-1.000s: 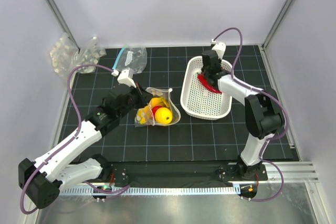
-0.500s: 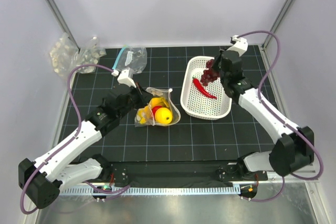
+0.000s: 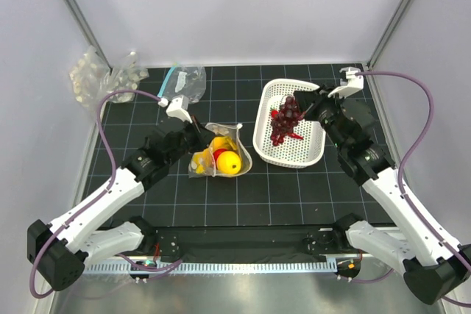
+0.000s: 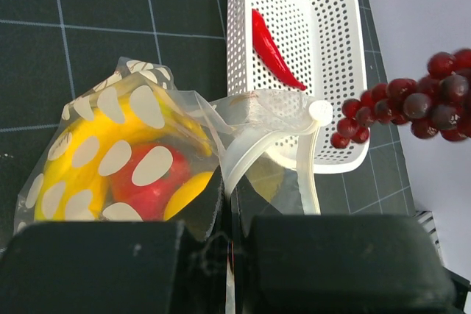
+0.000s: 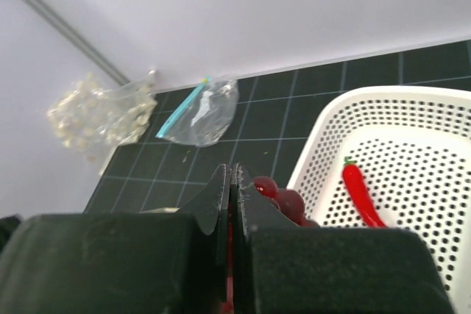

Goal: Place the food in the zip-top bag and seal the zipper
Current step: Pick up the fake fruit from the bin, then place the fake fruit in the zipper food storage bag.

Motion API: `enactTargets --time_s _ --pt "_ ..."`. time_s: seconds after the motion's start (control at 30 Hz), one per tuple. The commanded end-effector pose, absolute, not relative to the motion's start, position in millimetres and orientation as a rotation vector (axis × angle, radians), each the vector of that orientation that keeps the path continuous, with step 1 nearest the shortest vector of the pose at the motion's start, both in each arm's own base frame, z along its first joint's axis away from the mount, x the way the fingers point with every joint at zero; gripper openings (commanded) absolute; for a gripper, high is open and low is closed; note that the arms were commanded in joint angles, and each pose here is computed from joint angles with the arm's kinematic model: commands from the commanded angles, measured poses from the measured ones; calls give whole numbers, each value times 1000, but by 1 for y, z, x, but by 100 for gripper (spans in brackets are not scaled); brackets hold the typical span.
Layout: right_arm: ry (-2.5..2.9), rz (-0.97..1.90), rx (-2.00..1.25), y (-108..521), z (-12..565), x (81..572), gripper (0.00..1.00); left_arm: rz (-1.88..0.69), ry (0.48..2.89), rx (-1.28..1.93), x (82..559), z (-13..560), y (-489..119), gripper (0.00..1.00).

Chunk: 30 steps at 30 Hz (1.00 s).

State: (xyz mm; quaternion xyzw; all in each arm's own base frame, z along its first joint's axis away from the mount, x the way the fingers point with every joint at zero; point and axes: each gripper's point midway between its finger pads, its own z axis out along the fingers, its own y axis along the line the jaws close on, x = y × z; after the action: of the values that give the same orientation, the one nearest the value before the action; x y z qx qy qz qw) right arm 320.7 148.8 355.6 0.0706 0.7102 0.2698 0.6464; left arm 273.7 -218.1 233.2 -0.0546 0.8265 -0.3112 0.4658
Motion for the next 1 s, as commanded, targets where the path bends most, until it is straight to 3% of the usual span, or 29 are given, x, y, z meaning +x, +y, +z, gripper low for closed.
enactTargets --time_s 0.0,0.5,0.97 --pt "1529 757 23 172 386 298 1 -792 2008 -111 276 241 -225 3" --pt "1295 1123 -377 265 433 205 1 -838 2053 -92 278 231 -239 1" --pt "1298 1151 -456 305 413 204 1 -863 2058 -80 276 230 -244 2"
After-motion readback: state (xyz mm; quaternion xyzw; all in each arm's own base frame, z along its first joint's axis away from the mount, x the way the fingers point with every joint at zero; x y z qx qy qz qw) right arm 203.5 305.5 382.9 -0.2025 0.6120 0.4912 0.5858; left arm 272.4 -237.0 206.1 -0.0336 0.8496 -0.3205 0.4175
